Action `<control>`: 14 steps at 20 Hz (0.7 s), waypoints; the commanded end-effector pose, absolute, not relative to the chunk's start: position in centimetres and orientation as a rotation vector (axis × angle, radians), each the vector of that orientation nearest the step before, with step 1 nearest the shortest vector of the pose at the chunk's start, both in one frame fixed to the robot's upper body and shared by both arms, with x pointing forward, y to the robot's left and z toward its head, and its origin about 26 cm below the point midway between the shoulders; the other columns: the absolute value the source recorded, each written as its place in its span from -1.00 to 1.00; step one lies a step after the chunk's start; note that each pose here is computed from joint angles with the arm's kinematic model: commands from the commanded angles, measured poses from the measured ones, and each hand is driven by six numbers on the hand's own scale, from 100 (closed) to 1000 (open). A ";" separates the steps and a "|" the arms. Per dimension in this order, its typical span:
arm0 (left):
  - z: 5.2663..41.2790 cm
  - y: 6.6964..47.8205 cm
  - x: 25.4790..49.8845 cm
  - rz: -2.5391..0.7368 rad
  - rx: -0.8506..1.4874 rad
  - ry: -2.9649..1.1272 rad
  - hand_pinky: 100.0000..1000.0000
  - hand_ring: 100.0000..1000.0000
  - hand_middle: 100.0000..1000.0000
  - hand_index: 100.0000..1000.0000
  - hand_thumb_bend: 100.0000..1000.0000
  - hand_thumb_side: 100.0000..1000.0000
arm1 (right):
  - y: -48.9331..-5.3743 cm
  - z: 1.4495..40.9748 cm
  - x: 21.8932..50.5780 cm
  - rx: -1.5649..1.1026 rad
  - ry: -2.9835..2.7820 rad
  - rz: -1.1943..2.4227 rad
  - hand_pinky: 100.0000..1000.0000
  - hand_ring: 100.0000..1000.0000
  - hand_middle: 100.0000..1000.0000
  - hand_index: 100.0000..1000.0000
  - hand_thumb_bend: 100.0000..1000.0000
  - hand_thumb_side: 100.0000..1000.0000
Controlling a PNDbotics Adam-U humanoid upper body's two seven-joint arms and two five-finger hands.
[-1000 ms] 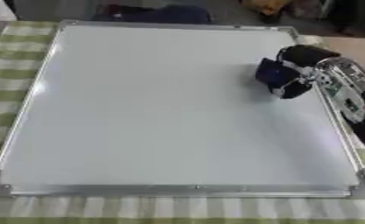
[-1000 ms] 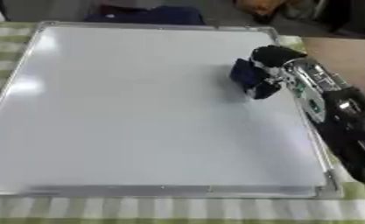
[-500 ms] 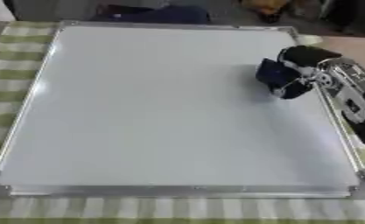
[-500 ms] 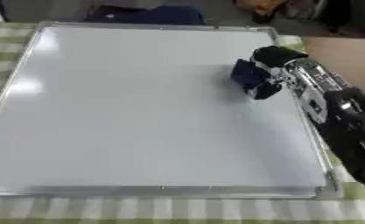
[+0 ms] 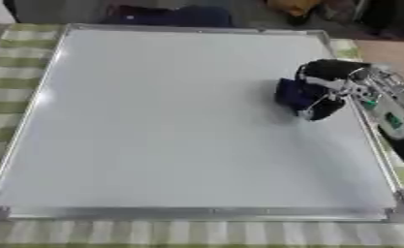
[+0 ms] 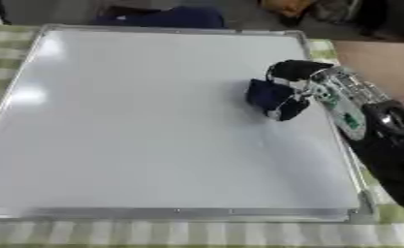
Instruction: Wipe the whiteboard clean with a brush.
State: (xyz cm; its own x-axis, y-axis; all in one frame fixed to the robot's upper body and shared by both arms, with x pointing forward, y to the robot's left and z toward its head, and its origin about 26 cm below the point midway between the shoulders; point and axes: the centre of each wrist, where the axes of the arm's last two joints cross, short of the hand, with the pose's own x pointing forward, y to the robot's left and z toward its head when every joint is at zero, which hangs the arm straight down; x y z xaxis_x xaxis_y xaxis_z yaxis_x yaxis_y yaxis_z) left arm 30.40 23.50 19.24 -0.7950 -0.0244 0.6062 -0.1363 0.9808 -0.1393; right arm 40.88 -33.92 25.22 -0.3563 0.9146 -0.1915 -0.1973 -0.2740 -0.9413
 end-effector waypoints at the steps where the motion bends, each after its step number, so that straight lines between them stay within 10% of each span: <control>1: 20.1 23.8 30.2 0.203 0.116 -2.516 0.19 0.61 0.57 0.16 -0.79 1.00 | -33.5 24.2 40.4 -0.926 -1.111 1.788 0.05 0.20 -0.65 -0.53 -1.00 -0.90; 14: 20.0 23.8 30.1 0.202 0.118 -2.513 0.19 0.61 0.57 0.16 -0.80 1.00 | -35.2 24.7 41.0 -1.070 -1.072 1.621 0.05 0.23 -0.62 -0.51 -1.00 -0.93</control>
